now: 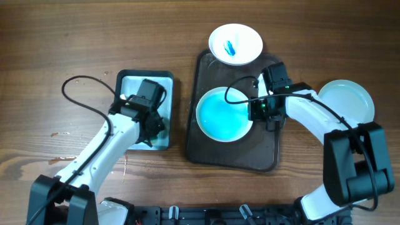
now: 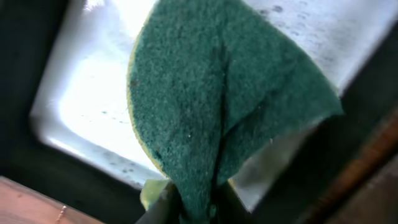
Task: Clean dirty plates on tray and stack at the side
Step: 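Return the sponge to the basin with the left gripper, then lift the plate with the right gripper and dip it in the basin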
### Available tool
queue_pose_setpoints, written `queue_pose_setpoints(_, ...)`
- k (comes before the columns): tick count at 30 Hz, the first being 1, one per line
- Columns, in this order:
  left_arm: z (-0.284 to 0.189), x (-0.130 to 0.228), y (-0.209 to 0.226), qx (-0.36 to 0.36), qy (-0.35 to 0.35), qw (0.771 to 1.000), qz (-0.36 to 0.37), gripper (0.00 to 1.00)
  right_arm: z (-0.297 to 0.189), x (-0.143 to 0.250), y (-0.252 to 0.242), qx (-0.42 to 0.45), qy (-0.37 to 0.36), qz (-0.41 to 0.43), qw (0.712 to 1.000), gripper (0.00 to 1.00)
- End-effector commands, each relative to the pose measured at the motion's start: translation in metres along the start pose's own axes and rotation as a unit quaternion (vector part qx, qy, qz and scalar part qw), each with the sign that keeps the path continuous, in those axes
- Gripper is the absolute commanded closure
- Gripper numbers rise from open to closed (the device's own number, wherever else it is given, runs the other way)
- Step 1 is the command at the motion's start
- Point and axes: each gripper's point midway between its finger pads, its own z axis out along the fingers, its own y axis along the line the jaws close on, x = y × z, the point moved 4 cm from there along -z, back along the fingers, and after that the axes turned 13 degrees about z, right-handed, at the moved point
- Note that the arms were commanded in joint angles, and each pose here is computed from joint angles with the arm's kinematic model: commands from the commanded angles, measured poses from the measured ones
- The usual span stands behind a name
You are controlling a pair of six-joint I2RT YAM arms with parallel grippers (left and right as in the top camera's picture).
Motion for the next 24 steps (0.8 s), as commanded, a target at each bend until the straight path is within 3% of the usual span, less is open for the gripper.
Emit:
queue_pose_setpoints(1, -0.013, -0.013, 0.008, 0.036, -0.003, 0.999, -0.004, 0.68, -0.035, 0.0, 0.008, -0.011, -0.026, -0.005, 1.0, 0.96)
queue_pose_setpoints(6, -0.063, -0.031, 0.032, 0.094, -0.029, 0.994, -0.036, 0.26, -0.098, -0.003, 0.027, 0.002, -0.059, -0.023, 0.998, 0.96)
queue_pose_setpoints(9, -0.099, -0.038, 0.048, 0.111, -0.065, 0.99, -0.065, 0.18, -0.121, -0.005, 0.051, 0.019, -0.071, -0.054, 0.996, 0.96)
queue_pose_setpoints(11, -0.123, -0.038, 0.057, 0.117, -0.09, 0.986, -0.079, 0.0, -0.13, -0.006, 0.072, 0.015, -0.08, -0.079, 0.994, 0.96)
queue_pose_setpoints(19, -0.208, -0.013, 0.082, 0.15, -0.229, 0.957, -0.1, 0.0, -0.12, -0.032, 0.197, -0.025, -0.178, -0.166, 0.97, 0.96)
queue_pose_setpoints(24, -0.228, 0.001, 0.088, 0.16, -0.273, 0.943, -0.1, 0.0, -0.103, -0.033, 0.238, -0.014, -0.26, -0.197, 0.945, 0.96)
